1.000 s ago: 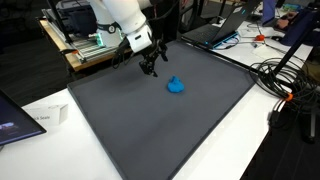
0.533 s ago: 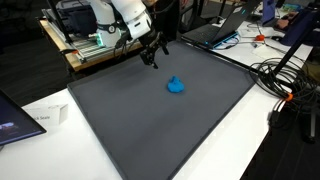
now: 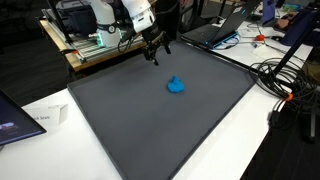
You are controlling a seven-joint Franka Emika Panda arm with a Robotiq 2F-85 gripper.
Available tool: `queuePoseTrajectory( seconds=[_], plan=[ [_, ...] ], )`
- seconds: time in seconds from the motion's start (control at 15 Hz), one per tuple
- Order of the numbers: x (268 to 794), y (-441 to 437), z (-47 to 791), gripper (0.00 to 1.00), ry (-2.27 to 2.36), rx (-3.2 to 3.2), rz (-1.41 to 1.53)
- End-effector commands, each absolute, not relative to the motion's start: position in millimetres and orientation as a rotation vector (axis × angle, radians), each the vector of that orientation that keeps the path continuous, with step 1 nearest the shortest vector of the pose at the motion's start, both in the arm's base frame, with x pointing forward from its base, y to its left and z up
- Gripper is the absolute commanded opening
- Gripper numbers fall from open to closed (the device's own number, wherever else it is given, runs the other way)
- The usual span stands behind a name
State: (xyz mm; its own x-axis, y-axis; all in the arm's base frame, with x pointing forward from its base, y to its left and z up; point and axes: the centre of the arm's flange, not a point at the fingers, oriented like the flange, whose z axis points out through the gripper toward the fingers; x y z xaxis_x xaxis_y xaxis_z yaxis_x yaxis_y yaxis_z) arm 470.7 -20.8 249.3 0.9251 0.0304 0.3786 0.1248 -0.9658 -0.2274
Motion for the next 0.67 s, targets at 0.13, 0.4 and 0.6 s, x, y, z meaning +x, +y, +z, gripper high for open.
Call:
queuePoseTrajectory(
  seconds=[0.13,0.4,0.6],
  plan=[
    [447,10,241,1.00,0.012,-2.861,-0.704],
    [442,30,237,1.00,0.027,-2.890,-0.750],
    [439,38,234,1.00,0.048,-2.918,-0.755]
  ],
)
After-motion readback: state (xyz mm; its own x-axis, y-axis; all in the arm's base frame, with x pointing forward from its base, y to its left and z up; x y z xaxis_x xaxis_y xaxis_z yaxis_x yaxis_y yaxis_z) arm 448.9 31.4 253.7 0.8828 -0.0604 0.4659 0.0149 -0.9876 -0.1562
